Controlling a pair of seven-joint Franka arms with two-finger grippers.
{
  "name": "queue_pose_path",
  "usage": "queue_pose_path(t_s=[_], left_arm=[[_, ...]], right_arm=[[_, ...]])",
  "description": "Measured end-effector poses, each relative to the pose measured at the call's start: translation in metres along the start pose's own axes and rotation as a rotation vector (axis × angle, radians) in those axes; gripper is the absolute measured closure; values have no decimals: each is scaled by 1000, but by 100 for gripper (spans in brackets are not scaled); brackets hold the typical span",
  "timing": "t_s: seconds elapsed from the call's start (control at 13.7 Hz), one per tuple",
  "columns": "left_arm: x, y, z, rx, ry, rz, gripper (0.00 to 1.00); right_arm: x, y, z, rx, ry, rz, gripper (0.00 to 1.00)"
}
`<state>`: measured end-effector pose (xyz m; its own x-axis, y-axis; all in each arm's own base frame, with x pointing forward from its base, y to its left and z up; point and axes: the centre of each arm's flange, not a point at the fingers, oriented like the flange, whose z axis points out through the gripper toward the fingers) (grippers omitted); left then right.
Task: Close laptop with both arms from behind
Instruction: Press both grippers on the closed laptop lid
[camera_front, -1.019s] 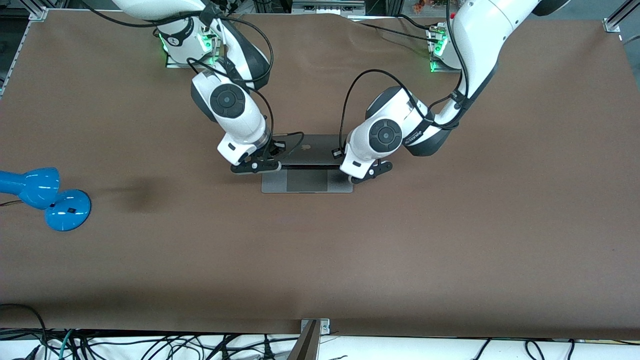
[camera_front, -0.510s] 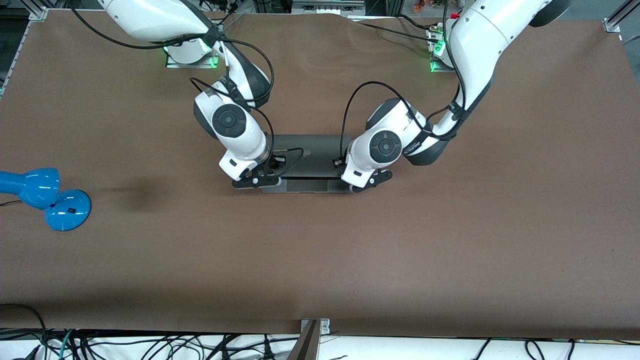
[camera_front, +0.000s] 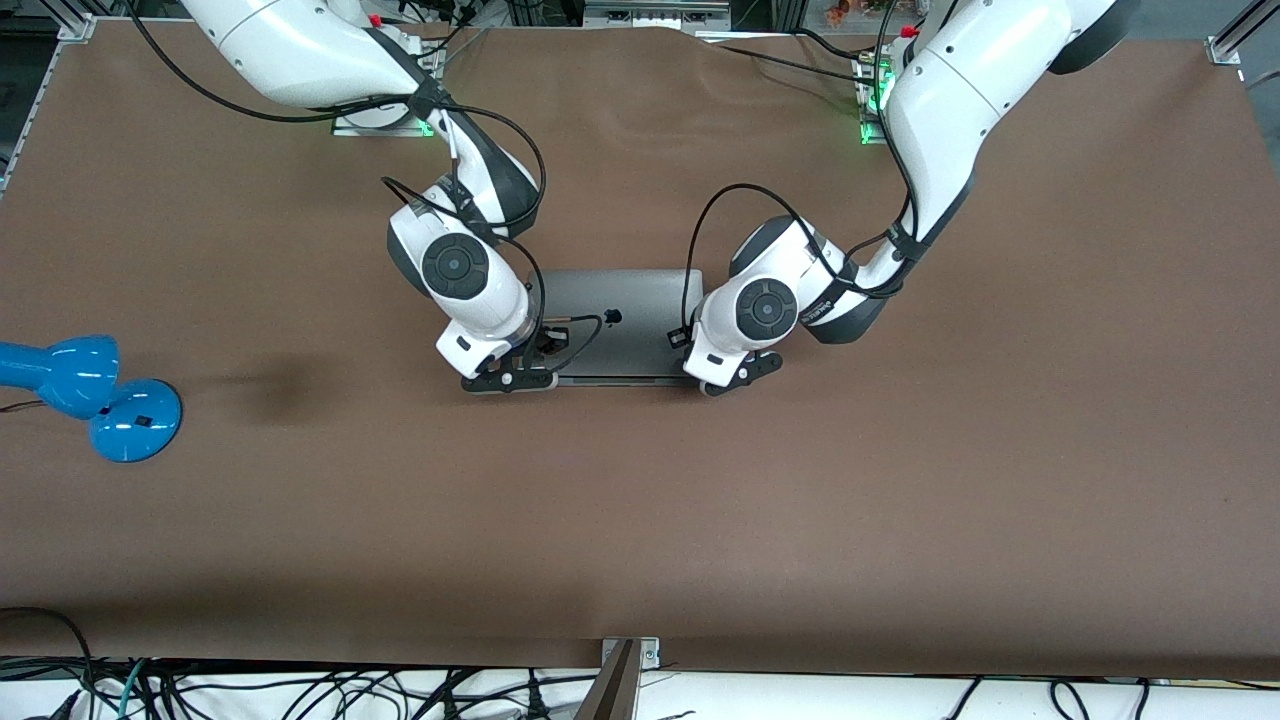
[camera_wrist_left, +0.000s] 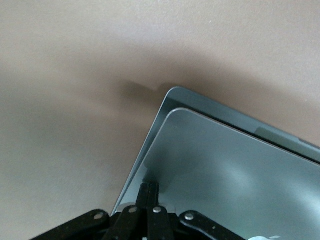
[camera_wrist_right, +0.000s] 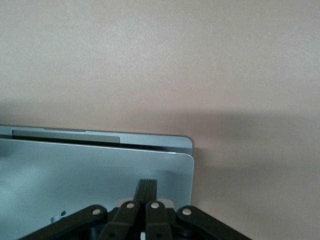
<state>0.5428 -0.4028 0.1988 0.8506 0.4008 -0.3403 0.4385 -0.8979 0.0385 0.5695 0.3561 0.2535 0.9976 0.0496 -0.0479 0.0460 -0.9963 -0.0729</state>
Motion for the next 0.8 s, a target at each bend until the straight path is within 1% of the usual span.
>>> queue_pose_path(t_s=[0.15,0.36,0.8], left_arm=[[2,1,9,-2,11,-1,99],[4,2,16,2,15,-2,99],[3,4,17,0,23,1,99]], right_arm=[[4,0,14,3,-16,4,99],[4,1,45,-10,-49,-6,99],[10,2,59,-6,-59,-2,99]])
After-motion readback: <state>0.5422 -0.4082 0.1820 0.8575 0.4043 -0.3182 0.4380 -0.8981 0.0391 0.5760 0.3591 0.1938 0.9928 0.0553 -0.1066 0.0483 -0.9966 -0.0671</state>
